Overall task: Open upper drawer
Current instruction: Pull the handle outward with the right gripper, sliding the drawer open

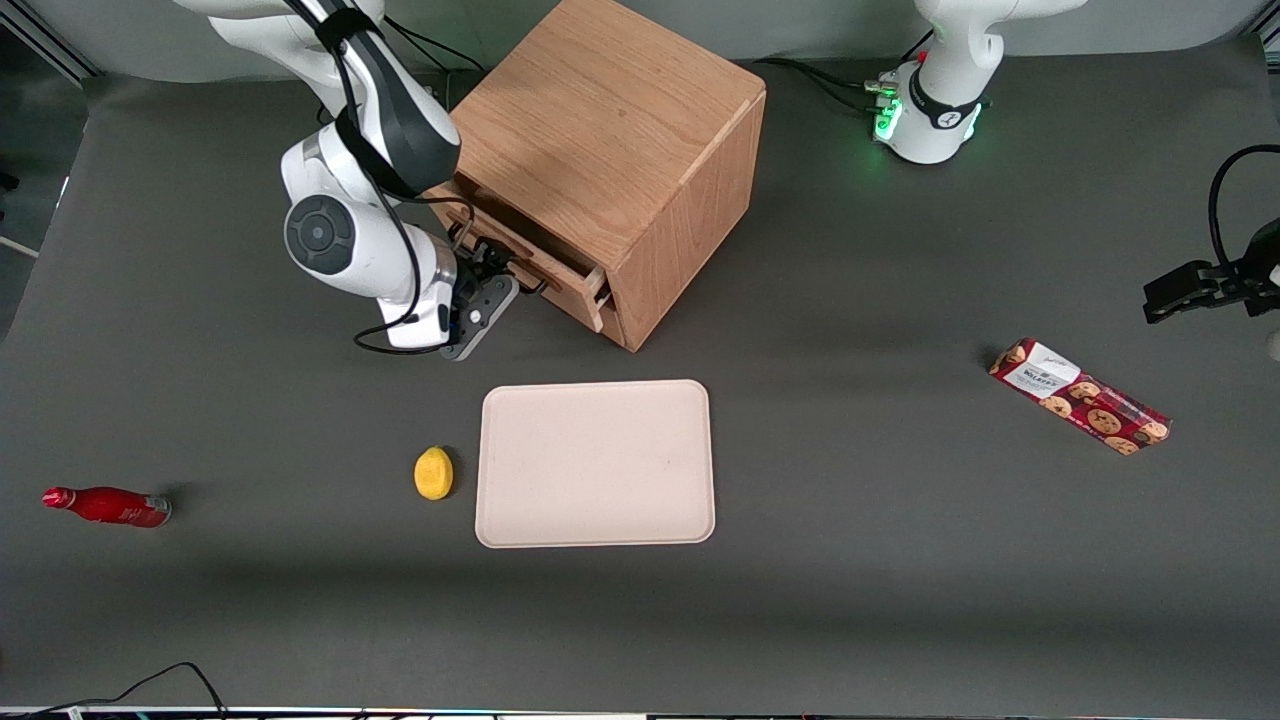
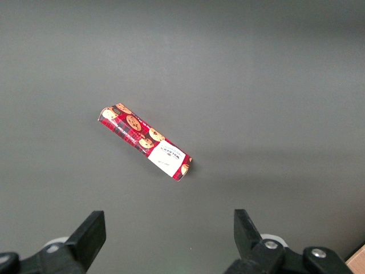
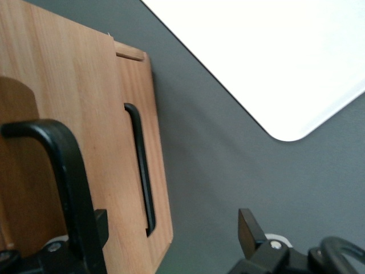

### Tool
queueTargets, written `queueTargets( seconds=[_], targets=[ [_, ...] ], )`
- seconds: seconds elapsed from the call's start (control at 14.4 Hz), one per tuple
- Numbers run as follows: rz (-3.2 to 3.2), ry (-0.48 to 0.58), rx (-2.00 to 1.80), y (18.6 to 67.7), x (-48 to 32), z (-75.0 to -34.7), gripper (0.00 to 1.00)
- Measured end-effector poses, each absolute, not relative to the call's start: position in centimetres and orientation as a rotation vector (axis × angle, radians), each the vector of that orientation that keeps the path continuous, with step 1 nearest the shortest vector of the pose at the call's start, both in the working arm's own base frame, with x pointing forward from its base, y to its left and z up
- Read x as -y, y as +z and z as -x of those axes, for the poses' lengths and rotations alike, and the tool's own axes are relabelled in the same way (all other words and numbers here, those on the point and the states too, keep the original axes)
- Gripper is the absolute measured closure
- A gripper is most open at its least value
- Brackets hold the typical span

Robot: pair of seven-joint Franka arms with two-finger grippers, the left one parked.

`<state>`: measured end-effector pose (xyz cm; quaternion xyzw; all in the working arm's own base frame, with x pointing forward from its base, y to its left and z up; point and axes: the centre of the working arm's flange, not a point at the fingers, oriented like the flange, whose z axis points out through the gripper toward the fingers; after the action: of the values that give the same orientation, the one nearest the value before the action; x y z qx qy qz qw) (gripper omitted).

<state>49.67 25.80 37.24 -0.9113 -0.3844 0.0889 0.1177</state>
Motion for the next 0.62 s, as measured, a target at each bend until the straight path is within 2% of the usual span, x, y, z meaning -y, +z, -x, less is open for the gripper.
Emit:
queueTargets(
  seconds=[0.62],
  targets=[
    [2.706,0.198,1.112,37.5,-21.2,-52.8,0.00]
  ],
)
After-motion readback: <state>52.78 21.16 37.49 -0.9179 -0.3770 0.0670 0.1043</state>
